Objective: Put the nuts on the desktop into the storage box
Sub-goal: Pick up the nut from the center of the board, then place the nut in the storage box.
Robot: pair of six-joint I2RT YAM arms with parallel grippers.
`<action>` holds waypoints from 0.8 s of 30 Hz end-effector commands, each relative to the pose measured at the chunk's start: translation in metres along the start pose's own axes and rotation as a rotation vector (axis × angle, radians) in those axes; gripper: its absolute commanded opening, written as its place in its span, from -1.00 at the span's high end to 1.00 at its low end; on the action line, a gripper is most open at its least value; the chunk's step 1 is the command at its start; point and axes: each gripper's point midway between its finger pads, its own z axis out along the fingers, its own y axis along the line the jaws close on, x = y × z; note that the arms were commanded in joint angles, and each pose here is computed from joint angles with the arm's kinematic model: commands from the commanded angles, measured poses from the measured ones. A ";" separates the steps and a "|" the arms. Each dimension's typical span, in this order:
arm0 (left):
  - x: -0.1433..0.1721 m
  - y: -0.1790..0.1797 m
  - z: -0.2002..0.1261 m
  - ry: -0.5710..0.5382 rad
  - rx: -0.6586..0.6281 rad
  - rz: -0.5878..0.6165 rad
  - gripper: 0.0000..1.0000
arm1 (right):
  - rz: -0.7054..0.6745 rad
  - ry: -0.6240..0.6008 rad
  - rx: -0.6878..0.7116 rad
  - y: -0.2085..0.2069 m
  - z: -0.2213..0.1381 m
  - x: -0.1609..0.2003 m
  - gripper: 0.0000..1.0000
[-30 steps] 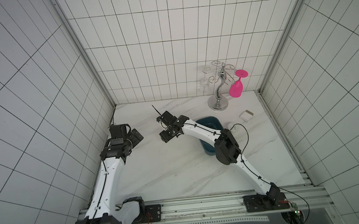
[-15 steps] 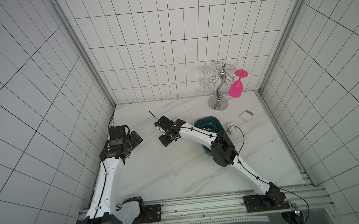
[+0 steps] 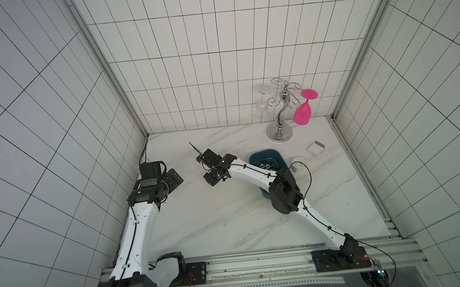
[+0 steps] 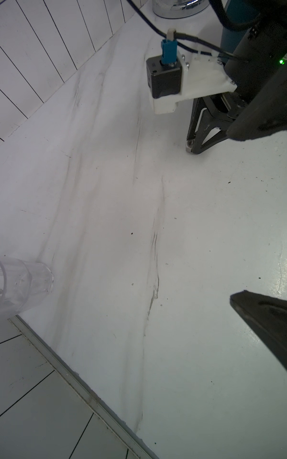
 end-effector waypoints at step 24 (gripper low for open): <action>0.031 -0.085 0.016 0.087 0.252 0.054 -0.96 | 0.506 -0.008 0.211 -0.207 -0.185 0.124 0.75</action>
